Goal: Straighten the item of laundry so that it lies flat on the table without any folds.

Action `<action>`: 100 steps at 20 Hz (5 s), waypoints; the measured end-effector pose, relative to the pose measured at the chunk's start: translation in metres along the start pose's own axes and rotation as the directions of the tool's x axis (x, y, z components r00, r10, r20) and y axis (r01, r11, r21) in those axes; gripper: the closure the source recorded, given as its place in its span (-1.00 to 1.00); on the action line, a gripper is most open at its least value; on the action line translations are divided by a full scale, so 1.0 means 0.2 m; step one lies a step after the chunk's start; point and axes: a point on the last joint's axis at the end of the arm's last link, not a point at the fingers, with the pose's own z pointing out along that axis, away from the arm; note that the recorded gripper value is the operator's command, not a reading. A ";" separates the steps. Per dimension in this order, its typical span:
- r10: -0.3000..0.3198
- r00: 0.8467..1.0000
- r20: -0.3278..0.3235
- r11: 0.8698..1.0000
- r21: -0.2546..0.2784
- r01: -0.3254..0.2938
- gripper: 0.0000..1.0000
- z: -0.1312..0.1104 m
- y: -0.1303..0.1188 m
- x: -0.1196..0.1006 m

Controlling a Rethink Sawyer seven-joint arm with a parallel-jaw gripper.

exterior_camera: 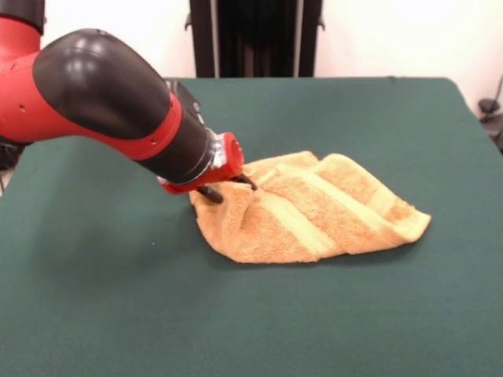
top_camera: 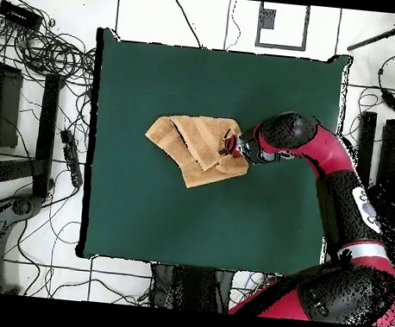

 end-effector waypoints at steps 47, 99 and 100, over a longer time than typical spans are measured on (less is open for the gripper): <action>0.038 0.999 -0.001 0.998 -0.056 -0.038 -1.00 -0.44 -0.08 0.01; -0.023 0.994 0.107 0.978 0.208 0.001 1.00 -0.55 -0.34 -0.08; -0.023 0.994 0.107 0.978 0.208 0.001 1.00 -0.55 -0.34 -0.07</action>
